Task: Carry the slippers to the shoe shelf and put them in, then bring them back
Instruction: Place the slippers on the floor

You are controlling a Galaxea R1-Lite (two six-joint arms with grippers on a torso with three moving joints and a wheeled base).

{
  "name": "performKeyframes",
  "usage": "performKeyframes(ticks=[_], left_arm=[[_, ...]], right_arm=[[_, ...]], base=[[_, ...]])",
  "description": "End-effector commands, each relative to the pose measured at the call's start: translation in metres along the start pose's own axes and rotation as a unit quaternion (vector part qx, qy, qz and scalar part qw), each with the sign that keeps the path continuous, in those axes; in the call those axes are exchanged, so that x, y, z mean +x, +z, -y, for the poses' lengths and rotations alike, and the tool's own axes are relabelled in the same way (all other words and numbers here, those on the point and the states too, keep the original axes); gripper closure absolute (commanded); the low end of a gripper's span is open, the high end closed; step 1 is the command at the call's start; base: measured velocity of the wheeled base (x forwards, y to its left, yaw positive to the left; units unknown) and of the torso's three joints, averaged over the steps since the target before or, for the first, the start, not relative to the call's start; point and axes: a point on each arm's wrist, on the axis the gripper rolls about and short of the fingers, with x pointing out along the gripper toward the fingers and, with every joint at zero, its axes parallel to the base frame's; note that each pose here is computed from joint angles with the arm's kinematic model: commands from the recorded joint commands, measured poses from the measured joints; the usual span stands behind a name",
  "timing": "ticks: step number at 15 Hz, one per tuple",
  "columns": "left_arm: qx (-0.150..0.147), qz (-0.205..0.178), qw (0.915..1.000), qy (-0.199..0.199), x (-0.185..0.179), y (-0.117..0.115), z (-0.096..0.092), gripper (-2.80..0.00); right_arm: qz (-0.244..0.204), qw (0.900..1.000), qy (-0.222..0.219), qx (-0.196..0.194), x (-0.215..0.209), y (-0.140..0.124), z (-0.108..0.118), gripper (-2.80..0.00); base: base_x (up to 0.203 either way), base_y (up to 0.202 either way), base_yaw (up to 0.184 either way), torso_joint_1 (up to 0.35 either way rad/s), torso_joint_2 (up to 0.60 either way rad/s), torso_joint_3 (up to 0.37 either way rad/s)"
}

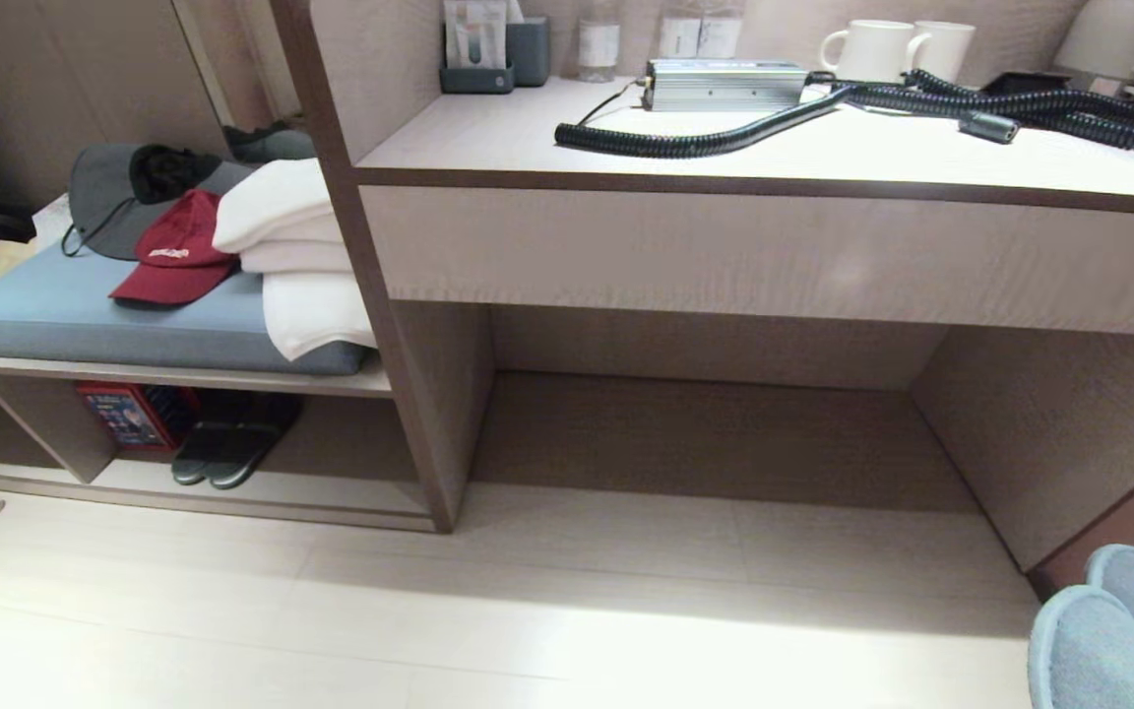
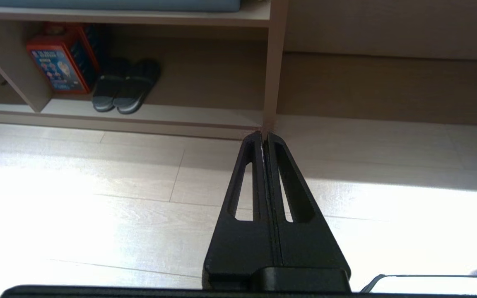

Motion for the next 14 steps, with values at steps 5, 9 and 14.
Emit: performKeyframes(ticks=[5, 9, 14], left_arm=[[-0.001, 0.000, 1.0000, 0.000, 0.0001, 0.0001, 0.0000, 0.00], [-0.001, 0.001, 1.0000, 0.001, 0.0000, 0.0002, 0.0000, 0.00], [-0.001, 0.000, 1.0000, 0.001, 0.0000, 0.0001, 0.0000, 0.00]], right_arm=[[-0.001, 1.000, 0.000, 0.000, 0.0001, 0.0000, 0.0000, 0.00], [0.000, 1.000, 0.000, 0.000, 0.0001, 0.0001, 0.0000, 0.00], [0.000, 1.000, 0.000, 0.000, 0.0001, 0.0001, 0.0000, 0.00]], base=[[0.000, 0.000, 0.000, 0.005, 0.00, -0.198], [0.000, 0.000, 0.000, 0.006, 0.00, -0.195], [0.000, 0.000, 0.000, 0.004, 0.00, -0.198]])
